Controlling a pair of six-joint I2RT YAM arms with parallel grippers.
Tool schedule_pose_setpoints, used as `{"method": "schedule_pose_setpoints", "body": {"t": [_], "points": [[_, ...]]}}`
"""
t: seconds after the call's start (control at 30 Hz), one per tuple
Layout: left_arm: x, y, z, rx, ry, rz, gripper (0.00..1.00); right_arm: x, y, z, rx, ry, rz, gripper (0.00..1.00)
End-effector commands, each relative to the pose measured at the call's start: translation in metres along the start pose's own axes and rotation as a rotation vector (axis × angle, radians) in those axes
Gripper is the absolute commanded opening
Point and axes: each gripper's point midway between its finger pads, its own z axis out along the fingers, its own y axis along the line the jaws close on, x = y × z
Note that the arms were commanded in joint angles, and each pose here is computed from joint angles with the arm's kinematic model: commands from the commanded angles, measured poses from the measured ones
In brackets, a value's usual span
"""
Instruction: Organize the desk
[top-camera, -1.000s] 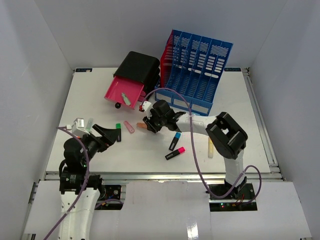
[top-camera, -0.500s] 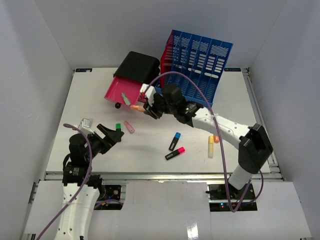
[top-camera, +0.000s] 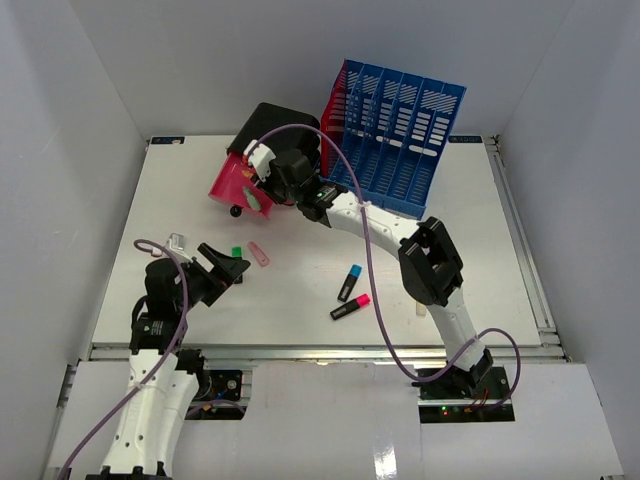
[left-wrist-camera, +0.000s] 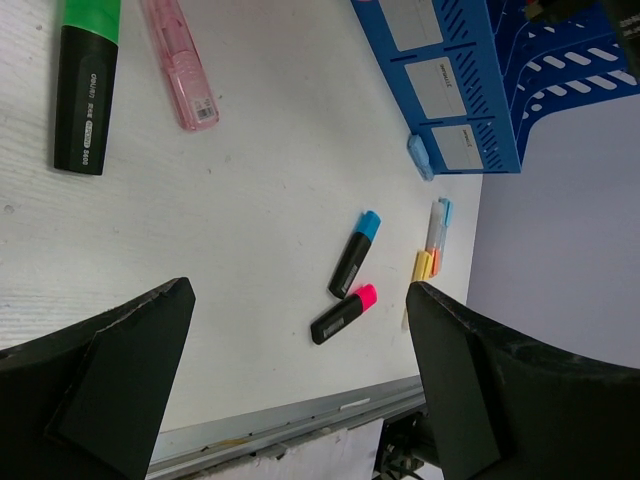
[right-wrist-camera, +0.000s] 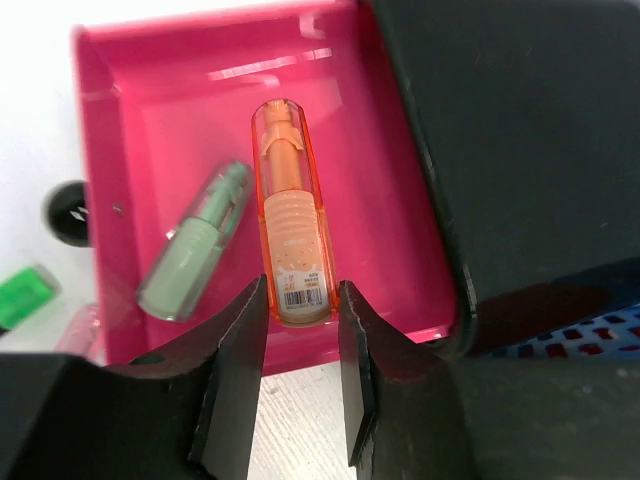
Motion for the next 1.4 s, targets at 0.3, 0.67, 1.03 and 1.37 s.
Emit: {"method": "schedule_pose_setpoints", "body": {"t": [0.3,0.67,1.03,1.37], "points": [[0.005,0.018,0.030,-0.026,0.036,-0.048,0.98,-0.037,-0.030,0.007,0.157,-0.119,-0.035,0.60],[0.010,0.021,0.054,-0.094,0.057,-0.046,0.92,-0.083,0.005,-0.073,-0.173,-0.187,-0.013,0.90],[0.017,0.033,0.099,-0.354,0.067,0.095,0.90,-0.009,0.013,-0.270,-0.459,-0.259,0.001,0.98],[-0.004,0.026,0.138,-0.554,-0.012,0.249,0.85,0.058,-0.012,-0.343,-0.310,-0.273,0.103,0.98]]}}
